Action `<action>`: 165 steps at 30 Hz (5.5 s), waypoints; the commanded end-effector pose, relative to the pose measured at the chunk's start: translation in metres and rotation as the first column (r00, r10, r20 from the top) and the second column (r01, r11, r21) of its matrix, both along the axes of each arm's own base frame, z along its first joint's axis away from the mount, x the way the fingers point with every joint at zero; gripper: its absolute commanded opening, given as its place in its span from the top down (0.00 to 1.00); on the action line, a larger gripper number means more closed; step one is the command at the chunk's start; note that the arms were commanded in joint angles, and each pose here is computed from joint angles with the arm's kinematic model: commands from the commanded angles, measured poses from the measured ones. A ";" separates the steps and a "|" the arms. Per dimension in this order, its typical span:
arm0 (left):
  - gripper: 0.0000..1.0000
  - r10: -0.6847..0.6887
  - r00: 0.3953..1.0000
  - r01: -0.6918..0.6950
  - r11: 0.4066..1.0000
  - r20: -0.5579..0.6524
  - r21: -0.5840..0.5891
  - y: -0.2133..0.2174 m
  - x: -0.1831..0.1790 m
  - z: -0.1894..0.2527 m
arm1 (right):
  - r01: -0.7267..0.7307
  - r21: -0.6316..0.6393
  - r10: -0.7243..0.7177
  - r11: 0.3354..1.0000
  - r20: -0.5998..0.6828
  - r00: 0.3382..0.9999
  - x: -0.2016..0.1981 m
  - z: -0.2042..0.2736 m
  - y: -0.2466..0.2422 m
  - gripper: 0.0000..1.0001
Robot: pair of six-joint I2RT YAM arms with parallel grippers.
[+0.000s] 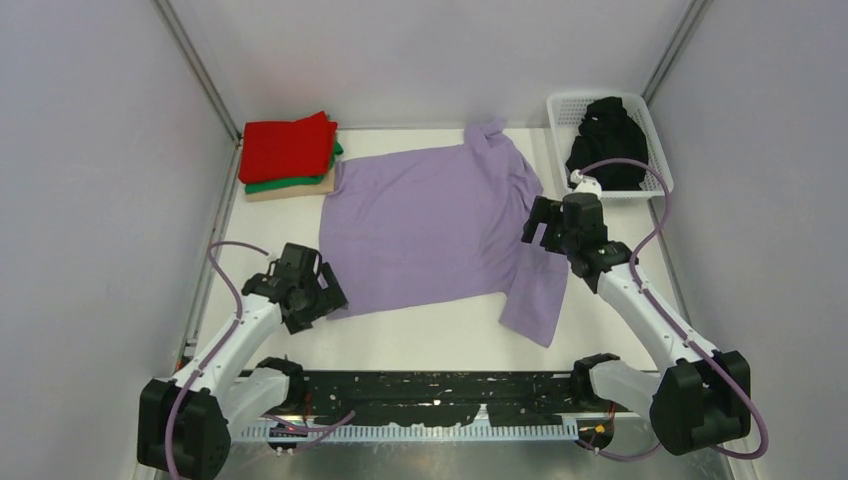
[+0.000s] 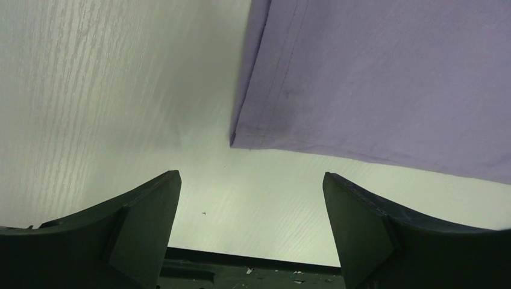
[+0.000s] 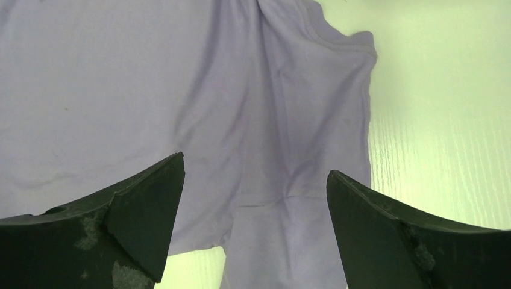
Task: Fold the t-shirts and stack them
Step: Flatten out the tshirt
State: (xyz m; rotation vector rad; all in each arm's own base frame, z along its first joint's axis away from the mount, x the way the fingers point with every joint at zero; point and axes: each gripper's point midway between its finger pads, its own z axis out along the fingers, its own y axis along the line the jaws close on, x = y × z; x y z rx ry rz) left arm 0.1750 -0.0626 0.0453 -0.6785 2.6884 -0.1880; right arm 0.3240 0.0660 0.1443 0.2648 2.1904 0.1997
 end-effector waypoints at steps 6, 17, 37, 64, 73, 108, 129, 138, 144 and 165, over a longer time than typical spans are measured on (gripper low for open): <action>0.29 -0.013 1.000 0.013 1.000 0.009 -0.014 -0.009 0.025 -0.005 | 0.043 -0.021 -0.042 0.999 0.016 0.999 -0.001 0.004 -0.010 0.04; 0.54 -0.037 0.996 0.038 0.999 -0.078 0.010 -0.010 0.028 -0.019 | 0.068 -0.053 -0.068 0.996 -0.009 0.998 -0.007 -0.002 -0.020 0.05; 0.99 -0.042 0.994 0.043 0.999 -0.098 0.006 -0.015 0.039 -0.032 | 0.097 -0.065 -0.098 0.993 -0.015 0.995 -0.009 -0.002 -0.029 0.05; 1.00 0.089 0.983 -0.128 0.959 0.162 0.254 0.057 0.082 0.042 | 0.037 -0.017 -0.040 0.999 -0.609 0.792 -0.183 -0.089 -0.003 0.02; 1.00 0.113 0.964 -0.167 0.962 0.242 0.214 0.067 0.106 0.060 | 0.040 0.065 0.017 0.997 -0.702 0.712 -0.212 -0.105 0.016 0.16; 1.00 0.086 0.968 -0.133 0.973 0.234 0.189 0.061 0.099 0.055 | -0.045 -0.012 0.026 0.999 -0.647 0.762 -0.181 -0.132 0.039 0.94; 1.00 0.073 0.652 -0.105 0.994 0.755 -0.005 0.040 0.122 0.283 | 0.006 0.184 -0.080 0.983 0.398 0.914 0.010 0.205 0.006 0.95; 1.00 0.011 0.349 -0.107 0.994 0.937 0.029 0.051 0.065 0.440 | 0.022 0.135 -0.112 0.991 0.707 0.698 -0.044 0.368 -0.028 0.95; 1.00 -0.019 0.163 -0.127 0.991 0.986 0.041 0.059 0.002 0.511 | 0.003 0.100 -0.085 0.995 0.832 0.549 -0.110 0.447 -0.042 0.95; 1.00 -0.057 -0.076 -0.056 0.997 0.995 0.053 0.051 -0.112 0.553 | 0.056 0.000 -0.017 0.998 0.958 0.287 -0.261 0.537 -0.078 0.95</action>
